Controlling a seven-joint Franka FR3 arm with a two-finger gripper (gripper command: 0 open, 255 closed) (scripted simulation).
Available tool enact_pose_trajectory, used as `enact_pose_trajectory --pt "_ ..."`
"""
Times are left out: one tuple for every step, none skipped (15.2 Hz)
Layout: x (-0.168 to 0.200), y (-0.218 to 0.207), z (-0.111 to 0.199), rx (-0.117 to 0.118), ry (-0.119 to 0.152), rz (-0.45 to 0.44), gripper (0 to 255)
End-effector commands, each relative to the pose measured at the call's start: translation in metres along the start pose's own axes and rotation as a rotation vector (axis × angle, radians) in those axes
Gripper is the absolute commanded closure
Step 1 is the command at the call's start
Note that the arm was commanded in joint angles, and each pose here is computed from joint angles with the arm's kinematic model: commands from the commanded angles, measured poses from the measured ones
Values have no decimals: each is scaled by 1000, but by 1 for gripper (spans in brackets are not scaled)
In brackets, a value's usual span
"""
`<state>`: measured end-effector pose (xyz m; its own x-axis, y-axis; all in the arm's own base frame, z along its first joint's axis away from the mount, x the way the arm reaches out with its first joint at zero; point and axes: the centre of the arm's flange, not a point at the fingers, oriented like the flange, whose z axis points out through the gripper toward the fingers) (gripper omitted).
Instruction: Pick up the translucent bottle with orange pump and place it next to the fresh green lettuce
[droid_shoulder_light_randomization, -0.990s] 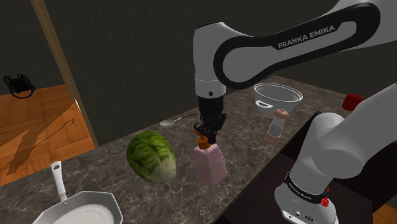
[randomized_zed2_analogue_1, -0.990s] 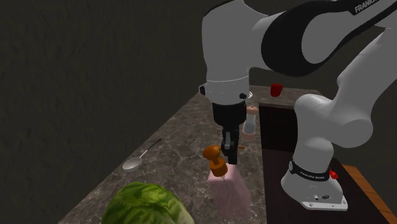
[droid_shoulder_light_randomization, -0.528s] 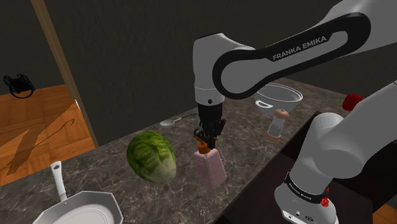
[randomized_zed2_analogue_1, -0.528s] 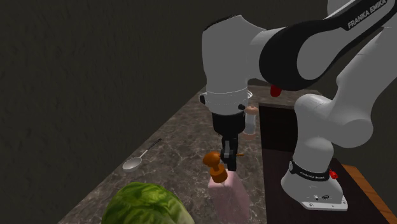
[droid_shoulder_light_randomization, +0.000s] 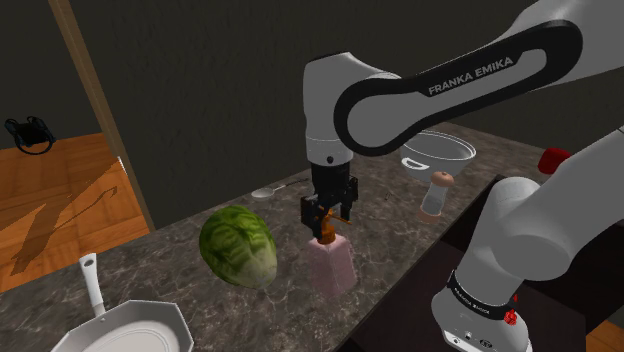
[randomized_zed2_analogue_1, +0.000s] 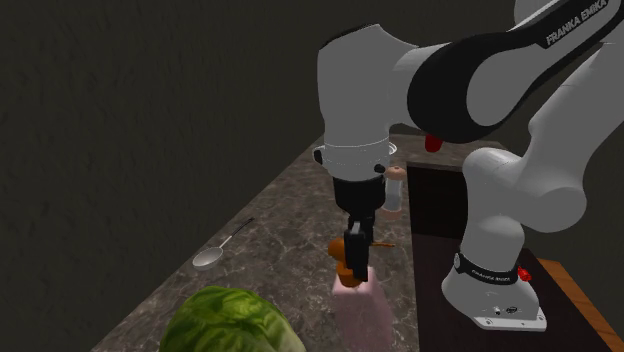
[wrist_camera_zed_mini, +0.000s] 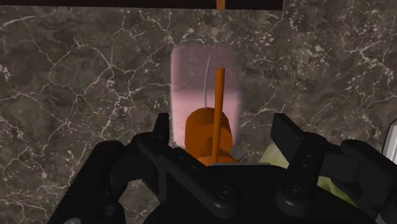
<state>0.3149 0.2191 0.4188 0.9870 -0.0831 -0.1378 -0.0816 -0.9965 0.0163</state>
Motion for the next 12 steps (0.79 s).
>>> enact_pose_trajectory --pt "0 0 0 0 0 0 0" --pt "0 0 0 0 0 0 0" --pt "0 0 -13 0 0 0 0" --pt "0 0 -26 0 0 0 0" --pt "0 0 -40 0 0 0 0" --pt "0 0 -50 0 0 0 0" --pt "0 0 -50 0 0 0 0" --pt "0 0 -50 0 0 0 0" --pt "0 0 -50 0 0 0 0" --pt "0 0 -50 0 0 0 0" --pt "0 0 -50 0 0 0 0" --pt "0 0 -50 0 0 0 0"
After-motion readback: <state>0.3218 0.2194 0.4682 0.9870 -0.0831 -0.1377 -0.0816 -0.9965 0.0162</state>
